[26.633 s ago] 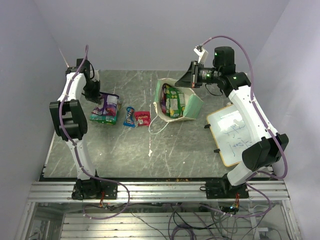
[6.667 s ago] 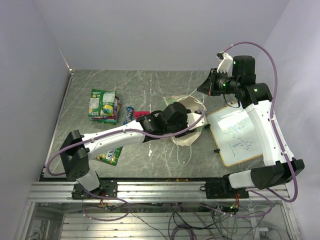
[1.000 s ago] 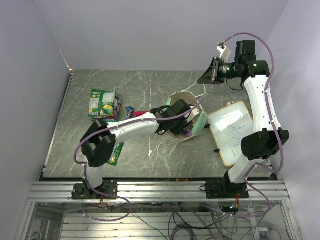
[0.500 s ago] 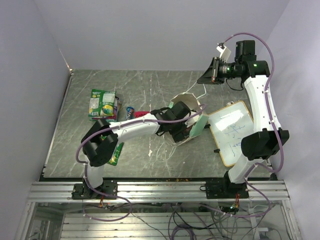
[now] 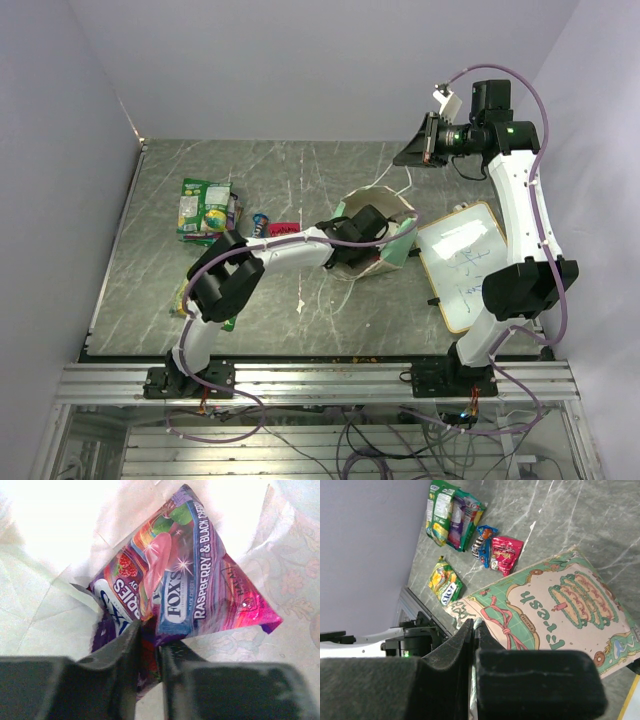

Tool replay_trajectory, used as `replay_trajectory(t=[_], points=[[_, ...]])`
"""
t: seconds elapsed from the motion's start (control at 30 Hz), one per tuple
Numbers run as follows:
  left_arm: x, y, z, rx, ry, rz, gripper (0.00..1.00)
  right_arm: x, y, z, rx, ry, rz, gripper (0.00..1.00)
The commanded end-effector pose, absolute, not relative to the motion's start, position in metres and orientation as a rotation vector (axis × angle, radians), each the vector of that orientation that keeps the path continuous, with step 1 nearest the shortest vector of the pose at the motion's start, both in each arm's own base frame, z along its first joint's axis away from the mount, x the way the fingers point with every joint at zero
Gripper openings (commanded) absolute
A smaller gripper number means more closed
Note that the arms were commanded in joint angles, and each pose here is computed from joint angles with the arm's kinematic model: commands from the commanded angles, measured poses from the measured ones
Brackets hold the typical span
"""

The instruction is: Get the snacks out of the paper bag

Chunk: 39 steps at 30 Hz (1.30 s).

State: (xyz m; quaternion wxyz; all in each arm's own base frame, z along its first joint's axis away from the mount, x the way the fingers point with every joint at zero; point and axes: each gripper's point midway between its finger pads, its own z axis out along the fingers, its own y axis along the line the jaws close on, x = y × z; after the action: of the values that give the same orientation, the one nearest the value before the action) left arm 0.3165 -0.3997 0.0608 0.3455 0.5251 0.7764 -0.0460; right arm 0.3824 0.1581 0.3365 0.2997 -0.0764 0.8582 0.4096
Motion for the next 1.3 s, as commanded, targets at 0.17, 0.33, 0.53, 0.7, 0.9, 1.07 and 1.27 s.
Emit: replay_trajectory(t=[0.17, 0.33, 0.53, 0.7, 0.9, 1.07, 1.27], points=[[0.331, -0.407, 0.108, 1.287, 1.912, -0.125, 0.16, 0.376, 0.159, 0.354, -0.234, 2.215, 1.103, 0.0], [0.323, -0.404, 0.144, 1.229, 1.895, -0.186, 0.07, 0.372, 0.158, 0.344, -0.233, 2.232, 1.099, 0.0], [0.311, -0.396, 0.182, 1.148, 1.898, -0.256, 0.07, 0.368, 0.161, 0.346, -0.222, 2.201, 1.122, 0.0], [0.298, -0.39, 0.218, 1.091, 1.876, -0.332, 0.07, 0.372, 0.159, 0.349, -0.215, 2.181, 1.106, 0.0], [0.282, -0.382, 0.273, 1.056, 1.819, -0.42, 0.07, 0.383, 0.156, 0.35, -0.201, 2.177, 1.06, 0.0], [0.261, -0.376, 0.339, 0.975, 1.728, -0.576, 0.07, 0.391, 0.155, 0.352, -0.204, 2.169, 1.046, 0.0], [0.247, -0.347, 0.413, 0.762, 1.606, -0.671, 0.07, 0.393, 0.156, 0.345, -0.205, 2.184, 1.054, 0.0]])
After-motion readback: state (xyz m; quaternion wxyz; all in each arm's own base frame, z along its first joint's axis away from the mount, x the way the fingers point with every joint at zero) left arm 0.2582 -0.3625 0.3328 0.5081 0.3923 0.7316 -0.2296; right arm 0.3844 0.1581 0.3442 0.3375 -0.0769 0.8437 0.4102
